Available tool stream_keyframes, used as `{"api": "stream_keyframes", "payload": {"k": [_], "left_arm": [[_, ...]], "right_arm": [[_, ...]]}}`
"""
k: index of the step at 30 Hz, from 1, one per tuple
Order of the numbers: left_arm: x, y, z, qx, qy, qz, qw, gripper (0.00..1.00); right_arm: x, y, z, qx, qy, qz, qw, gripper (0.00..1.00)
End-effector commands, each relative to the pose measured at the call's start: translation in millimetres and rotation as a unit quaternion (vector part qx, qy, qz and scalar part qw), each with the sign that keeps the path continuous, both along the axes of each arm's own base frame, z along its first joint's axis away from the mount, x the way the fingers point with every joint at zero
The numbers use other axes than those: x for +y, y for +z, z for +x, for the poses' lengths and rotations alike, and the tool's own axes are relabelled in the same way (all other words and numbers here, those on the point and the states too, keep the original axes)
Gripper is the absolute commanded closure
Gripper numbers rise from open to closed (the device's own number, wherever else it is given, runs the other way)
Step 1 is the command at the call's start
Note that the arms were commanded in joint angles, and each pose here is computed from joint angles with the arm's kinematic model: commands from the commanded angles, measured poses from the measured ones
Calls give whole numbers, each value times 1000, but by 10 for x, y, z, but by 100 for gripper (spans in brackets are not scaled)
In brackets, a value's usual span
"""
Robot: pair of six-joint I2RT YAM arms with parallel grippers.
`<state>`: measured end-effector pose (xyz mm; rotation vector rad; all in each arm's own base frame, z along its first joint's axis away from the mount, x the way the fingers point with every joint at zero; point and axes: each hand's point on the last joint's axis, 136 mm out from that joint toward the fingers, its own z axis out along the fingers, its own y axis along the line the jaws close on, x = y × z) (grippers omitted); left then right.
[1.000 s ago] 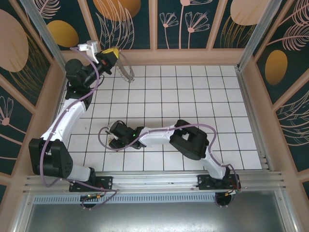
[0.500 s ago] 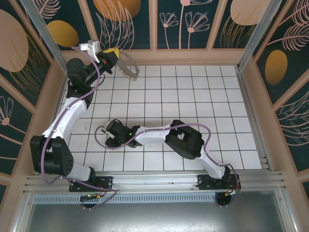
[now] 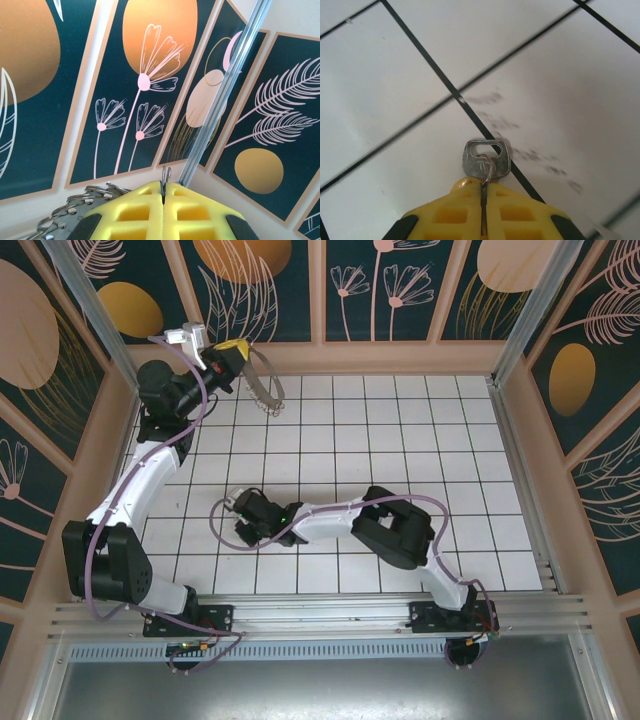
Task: Put the keys on the keyring
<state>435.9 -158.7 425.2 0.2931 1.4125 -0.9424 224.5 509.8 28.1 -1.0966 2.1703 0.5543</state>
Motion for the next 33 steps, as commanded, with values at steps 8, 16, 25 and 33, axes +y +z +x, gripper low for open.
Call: {"api": "stream_keyframes", "payload": {"k": [8,16,25,33], "left_arm": [[-57,290,-172,-38,-40,-9,998,100],[-119,234,-264,-21,-67,-16,997,100],[-366,-49,-421,20,-92,-12,995,100],[-694,-379,-684,56,-128,-21,990,100]], "right_arm": [[-1088,-56,233,2,-98,-52,994,94],[-1882,53,357,20,-175,-41,984,95],[-2556,290,422,40,-263,15,964,95],[-2841,568,563,56,-306,84,947,97]]}}
